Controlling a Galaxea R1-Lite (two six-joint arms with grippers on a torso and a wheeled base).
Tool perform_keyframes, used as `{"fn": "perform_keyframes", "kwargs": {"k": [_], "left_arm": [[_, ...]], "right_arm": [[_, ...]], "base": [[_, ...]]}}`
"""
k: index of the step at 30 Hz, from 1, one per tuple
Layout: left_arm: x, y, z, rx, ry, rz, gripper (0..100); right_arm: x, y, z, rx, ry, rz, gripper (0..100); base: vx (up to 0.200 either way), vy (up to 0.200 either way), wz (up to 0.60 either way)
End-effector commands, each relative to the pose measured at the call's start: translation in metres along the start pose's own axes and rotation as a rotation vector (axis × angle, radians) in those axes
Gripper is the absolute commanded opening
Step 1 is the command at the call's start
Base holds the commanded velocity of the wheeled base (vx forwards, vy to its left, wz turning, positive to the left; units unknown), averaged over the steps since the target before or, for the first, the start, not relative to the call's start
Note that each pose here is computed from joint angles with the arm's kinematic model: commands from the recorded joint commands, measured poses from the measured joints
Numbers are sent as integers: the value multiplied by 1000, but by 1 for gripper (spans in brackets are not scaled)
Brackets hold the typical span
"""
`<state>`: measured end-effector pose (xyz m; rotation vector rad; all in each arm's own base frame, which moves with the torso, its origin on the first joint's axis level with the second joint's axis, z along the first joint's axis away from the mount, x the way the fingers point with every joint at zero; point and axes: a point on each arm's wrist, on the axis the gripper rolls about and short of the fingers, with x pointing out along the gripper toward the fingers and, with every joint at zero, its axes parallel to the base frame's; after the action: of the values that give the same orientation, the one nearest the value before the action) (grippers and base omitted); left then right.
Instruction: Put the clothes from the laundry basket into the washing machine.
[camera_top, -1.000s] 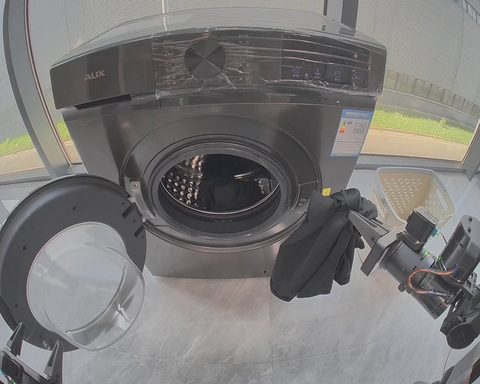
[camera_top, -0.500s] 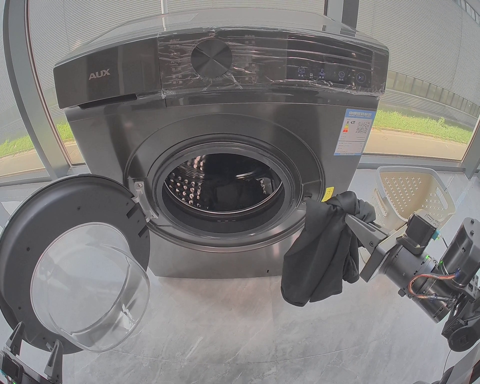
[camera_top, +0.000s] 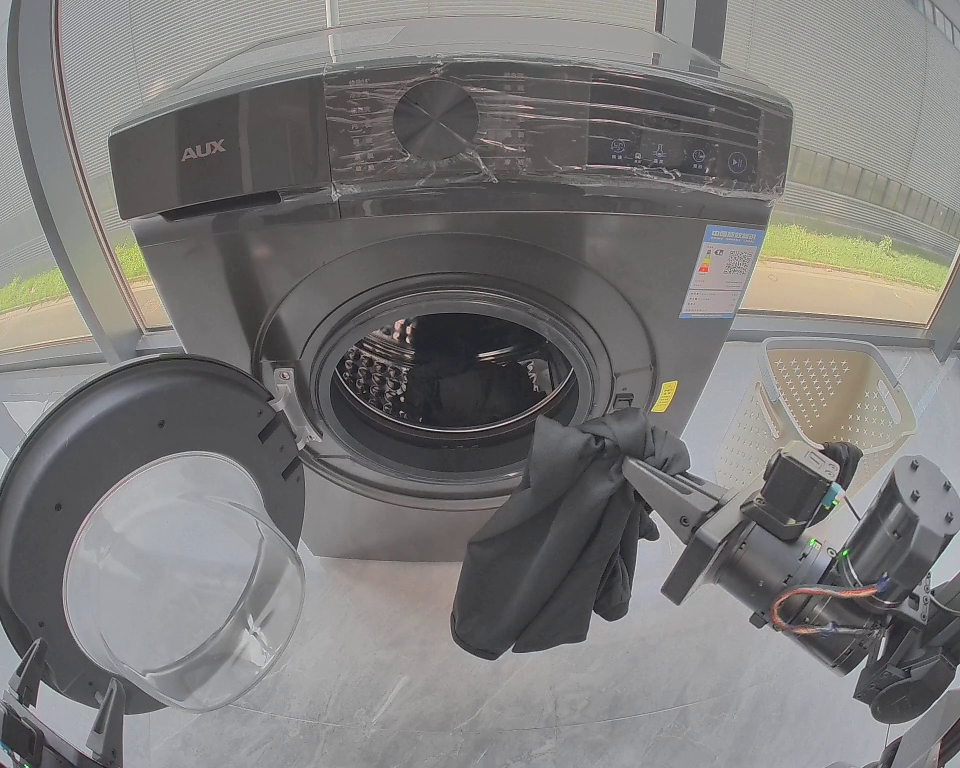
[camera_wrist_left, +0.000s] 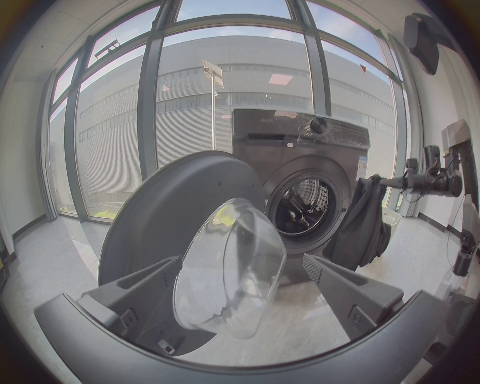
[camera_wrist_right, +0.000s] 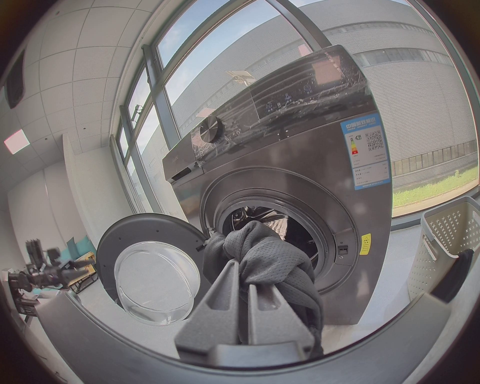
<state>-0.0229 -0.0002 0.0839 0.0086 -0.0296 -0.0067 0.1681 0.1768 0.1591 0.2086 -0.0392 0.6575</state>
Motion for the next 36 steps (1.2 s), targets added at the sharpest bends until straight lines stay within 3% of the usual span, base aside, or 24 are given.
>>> {"fn": "perform_keyframes", "kwargs": {"k": [1, 2, 4, 5, 6, 9, 12, 15, 17, 22, 29, 36], "left_arm": [[-12, -2, 40, -14, -189, -96, 100], [-13, -3, 45, -10, -195, -126, 100], [-6, -6, 51, -5, -119, -269, 100], [-5, -6, 52, -6, -108, -286, 100], [4, -8, 53, -16, -42, -360, 100], [20, -9, 54, -23, 66, -435, 100], [34, -10, 55, 14, 130, -500, 100], [55, -11, 60, 20, 176, -569, 100], [59, -12, 61, 19, 180, -575, 100], [104, -23, 61, -5, 283, -709, 100], [141, -41, 52, -5, 364, -804, 100], [168, -60, 41, 14, 426, -839, 100]], "right_arm": [[21, 2, -17, -4, 38, -32, 0], [23, 3, -17, -4, 37, -32, 0], [33, 6, -16, -1, 21, -28, 0], [34, 6, -17, -1, 23, -27, 0], [41, 10, -19, 2, 17, -16, 0], [47, 15, -22, 4, 15, -1, 0], [49, 17, -25, 6, 20, 11, 0], [52, 20, -22, 22, 6, 21, 0], [53, 20, -21, 22, 3, 22, 0], [58, 23, -11, 41, -31, 56, 0], [56, 24, -10, 41, -38, 60, 0], [57, 25, -7, 44, -51, 64, 0]], "base": [[0, 0, 0], [0, 0, 0], [0, 0, 0], [0, 0, 0], [0, 0, 0], [0, 0, 0], [0, 0, 0], [0, 0, 0], [0, 0, 0], [0, 0, 0], [0, 0, 0], [0, 0, 0]]}}
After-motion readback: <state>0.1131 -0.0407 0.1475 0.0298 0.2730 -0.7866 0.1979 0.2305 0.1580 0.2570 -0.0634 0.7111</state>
